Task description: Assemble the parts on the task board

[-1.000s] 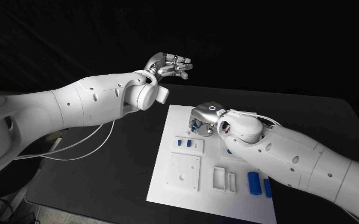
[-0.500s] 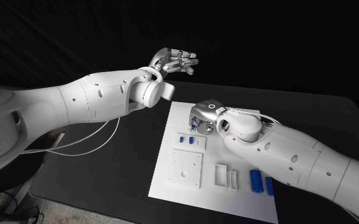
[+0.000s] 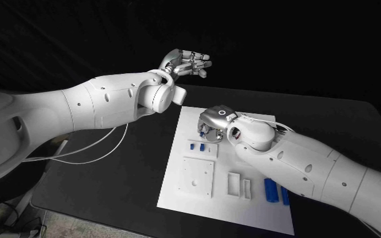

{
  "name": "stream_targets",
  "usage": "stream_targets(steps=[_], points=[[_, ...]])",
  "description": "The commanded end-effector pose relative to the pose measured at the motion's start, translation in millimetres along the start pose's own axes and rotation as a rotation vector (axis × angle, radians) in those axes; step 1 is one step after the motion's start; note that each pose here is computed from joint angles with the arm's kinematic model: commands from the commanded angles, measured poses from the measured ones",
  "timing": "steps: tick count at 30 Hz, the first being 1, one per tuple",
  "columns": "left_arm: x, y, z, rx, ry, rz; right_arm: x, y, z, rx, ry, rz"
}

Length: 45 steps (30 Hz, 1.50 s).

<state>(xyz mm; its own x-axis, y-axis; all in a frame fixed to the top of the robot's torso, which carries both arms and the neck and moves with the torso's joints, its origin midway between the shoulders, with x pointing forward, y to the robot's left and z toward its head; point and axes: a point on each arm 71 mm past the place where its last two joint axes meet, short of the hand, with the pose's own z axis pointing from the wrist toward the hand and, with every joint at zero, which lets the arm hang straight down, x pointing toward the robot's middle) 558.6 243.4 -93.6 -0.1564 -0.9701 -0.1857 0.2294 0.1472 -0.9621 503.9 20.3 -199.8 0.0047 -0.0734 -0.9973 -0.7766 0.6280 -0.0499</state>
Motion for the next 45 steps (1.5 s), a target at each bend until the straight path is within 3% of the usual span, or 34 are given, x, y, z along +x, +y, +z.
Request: stream_targets(steps=[1,18,45], points=[[2.3,-1.8,0.0,0.006,0.012,-0.012,0.2,0.8,0.3,0.0,-0.017,-0.008],[5.9,-2.8,-0.6,0.001,0.022,-0.029,3.9,1.5,0.3,0.002,-0.024,-0.002],[10.9,-4.5,-0.5,0.001,0.036,-0.037,9.7,0.0,-0.7,0.007,0.015,-0.006]])
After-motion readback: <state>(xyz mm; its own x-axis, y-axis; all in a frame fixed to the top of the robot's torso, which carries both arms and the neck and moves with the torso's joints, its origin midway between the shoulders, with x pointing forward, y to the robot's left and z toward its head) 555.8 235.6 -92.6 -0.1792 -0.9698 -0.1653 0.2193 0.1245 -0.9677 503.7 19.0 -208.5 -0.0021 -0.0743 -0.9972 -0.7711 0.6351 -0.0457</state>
